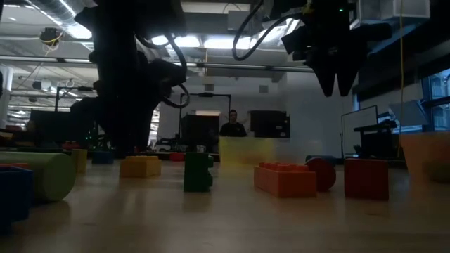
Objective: Sort blocks by size
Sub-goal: Put the yellow rectangular game piece into the orange bin
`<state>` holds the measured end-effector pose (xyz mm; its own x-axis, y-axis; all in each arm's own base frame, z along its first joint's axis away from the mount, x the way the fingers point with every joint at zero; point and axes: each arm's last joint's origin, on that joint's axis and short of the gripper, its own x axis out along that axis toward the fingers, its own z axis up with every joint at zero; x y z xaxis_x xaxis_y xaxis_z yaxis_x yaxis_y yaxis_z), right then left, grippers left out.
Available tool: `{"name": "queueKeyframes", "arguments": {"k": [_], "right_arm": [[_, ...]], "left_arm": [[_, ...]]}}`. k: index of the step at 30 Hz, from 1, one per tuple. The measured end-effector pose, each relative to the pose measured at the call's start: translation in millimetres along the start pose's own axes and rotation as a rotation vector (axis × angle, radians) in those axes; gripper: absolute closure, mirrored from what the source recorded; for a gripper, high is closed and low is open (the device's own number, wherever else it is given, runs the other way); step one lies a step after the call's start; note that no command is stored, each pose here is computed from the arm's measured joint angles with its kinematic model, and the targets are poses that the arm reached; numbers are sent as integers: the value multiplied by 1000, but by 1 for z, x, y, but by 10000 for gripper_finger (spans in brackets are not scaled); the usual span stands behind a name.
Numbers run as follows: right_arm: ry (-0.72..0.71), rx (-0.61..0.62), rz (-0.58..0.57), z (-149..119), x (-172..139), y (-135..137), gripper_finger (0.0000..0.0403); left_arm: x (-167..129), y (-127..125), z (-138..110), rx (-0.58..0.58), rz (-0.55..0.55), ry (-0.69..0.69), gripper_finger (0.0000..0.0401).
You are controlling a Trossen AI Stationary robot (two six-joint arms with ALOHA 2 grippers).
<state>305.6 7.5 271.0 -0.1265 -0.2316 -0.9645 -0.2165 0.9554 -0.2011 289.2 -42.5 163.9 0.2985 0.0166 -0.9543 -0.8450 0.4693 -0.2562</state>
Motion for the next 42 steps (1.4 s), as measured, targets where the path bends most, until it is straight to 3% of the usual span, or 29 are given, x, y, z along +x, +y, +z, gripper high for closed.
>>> {"name": "queueKeyframes", "arguments": {"k": [7,12,28,37,42], "right_arm": [[0,0,0,0,0,0,210],[0,0,0,0,0,0,210],[-22,5,-1,2,0,0,210],[-23,5,-1,2,0,0,210],[-8,1,2,1,0,0,210]], "left_arm": [[0,0,10,-45,-33,-22,239],[0,-1,11,-42,-38,-26,237],[15,0,10,-189,6,-13,237],[29,-5,10,-174,-4,-18,236],[31,-5,8,-91,0,-17,236]]}}
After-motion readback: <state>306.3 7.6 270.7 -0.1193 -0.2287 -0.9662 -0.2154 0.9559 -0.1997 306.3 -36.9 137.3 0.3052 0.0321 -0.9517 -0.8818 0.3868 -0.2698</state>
